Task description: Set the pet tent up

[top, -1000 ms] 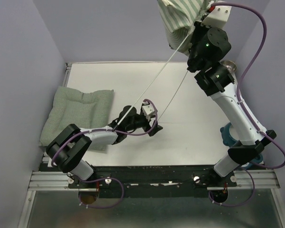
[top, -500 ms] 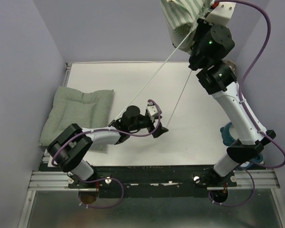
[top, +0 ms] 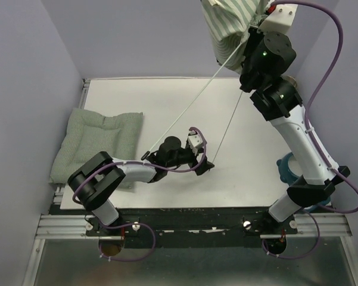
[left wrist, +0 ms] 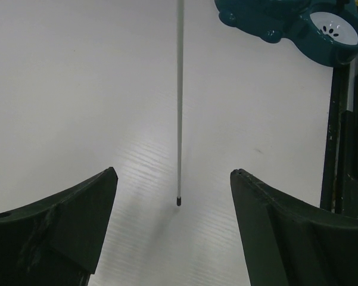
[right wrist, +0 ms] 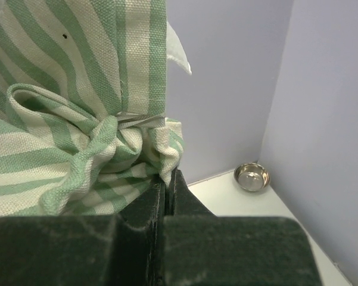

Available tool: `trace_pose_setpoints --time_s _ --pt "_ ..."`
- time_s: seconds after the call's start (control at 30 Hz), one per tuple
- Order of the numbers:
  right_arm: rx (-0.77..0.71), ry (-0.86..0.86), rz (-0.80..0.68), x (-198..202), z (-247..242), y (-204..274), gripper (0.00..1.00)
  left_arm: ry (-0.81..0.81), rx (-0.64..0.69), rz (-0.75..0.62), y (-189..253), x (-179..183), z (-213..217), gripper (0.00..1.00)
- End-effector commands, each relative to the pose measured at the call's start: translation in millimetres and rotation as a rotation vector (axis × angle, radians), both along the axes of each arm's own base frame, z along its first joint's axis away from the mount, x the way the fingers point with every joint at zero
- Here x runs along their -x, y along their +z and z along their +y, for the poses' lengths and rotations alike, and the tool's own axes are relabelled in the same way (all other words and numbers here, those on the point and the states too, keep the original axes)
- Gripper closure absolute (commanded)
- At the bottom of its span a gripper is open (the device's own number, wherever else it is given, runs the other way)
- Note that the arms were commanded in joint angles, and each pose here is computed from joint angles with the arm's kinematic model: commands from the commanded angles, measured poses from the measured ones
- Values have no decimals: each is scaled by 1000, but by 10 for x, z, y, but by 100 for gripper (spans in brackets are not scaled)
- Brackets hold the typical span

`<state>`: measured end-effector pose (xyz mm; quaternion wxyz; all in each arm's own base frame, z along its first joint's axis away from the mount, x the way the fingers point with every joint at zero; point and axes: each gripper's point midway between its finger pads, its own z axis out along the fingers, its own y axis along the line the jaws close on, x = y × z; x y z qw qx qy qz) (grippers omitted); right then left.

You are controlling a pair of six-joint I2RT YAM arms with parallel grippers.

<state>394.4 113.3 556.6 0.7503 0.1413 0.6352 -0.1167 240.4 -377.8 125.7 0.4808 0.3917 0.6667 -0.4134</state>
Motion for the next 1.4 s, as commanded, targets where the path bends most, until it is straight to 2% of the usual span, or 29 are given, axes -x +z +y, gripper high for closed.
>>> trace_pose_setpoints --time_s 0.0,0.17,0.23,0.3,0.37,0.5,0.7,0.87,1.1,1.27,1.37 --pt "-53 -57 -2 237 -236 94 99 -2 -3 -20 -114 -58 -61 7" --pt "-59 -52 -6 281 -259 121 99 -55 -4 9 -238 -11 -195 14" --pt "-60 -46 -9 290 -255 133 99 -99 2 4 -255 93 -242 21" --pt "-56 -45 -6 285 -251 119 99 -134 20 7 -212 197 -289 38" --pt "-46 -48 6 272 -248 68 99 -182 45 -1 -122 335 -320 63" --pt "-23 -40 44 235 -202 -116 99 -213 97 -2 97 498 -360 98" --pt "-9 44 180 152 -4 -651 99 -200 177 -21 505 622 -274 100" --pt "-45 243 307 152 350 -1052 96 -192 202 -46 694 765 -97 100" --pt "-52 502 552 352 965 -1819 91 -192 212 2 745 991 150 100" --pt "-70 581 684 441 1204 -2201 90 -160 225 101 721 1112 319 100" --pt "-93 613 748 442 1343 -2408 85 -145 238 158 689 1199 419 100"
